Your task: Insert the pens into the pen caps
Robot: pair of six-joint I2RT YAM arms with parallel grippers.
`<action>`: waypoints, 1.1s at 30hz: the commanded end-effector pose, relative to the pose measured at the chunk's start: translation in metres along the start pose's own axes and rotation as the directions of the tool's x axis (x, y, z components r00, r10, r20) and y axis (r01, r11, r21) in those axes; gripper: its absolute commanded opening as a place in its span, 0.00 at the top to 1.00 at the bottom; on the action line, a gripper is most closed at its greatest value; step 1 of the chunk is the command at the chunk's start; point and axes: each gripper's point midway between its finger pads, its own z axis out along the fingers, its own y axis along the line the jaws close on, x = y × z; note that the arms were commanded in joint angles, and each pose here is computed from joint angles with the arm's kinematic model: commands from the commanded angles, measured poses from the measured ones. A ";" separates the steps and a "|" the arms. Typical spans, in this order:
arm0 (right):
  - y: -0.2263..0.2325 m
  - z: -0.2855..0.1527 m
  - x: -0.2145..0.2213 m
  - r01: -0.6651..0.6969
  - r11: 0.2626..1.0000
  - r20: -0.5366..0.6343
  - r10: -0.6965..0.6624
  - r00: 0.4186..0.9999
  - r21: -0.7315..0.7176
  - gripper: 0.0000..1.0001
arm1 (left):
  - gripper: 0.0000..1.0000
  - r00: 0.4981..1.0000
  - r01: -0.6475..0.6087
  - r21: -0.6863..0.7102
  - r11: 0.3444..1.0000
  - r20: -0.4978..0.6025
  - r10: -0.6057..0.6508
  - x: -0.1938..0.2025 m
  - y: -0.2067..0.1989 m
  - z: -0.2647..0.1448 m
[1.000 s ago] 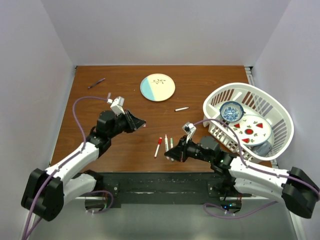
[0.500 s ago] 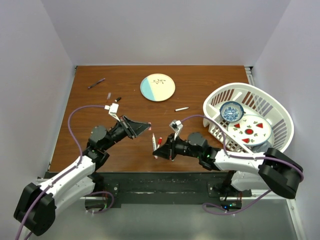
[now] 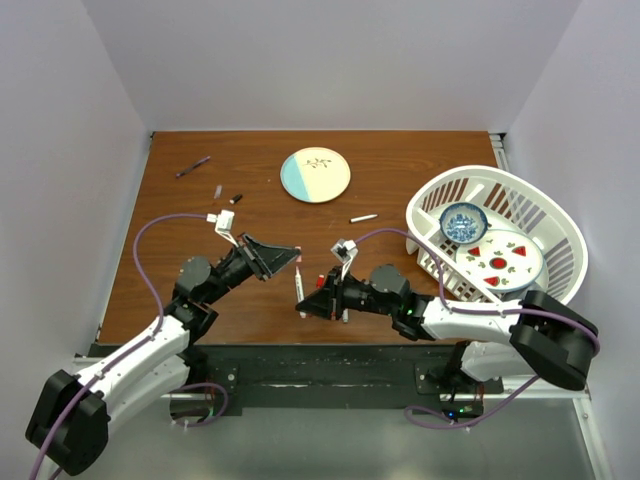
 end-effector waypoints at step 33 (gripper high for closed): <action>0.040 0.006 -0.069 0.062 0.996 0.219 -0.047 0.975 -0.063 1.00 | 1.00 0.999 -0.018 0.111 0.994 -0.032 0.021 0.030 -0.003 -0.021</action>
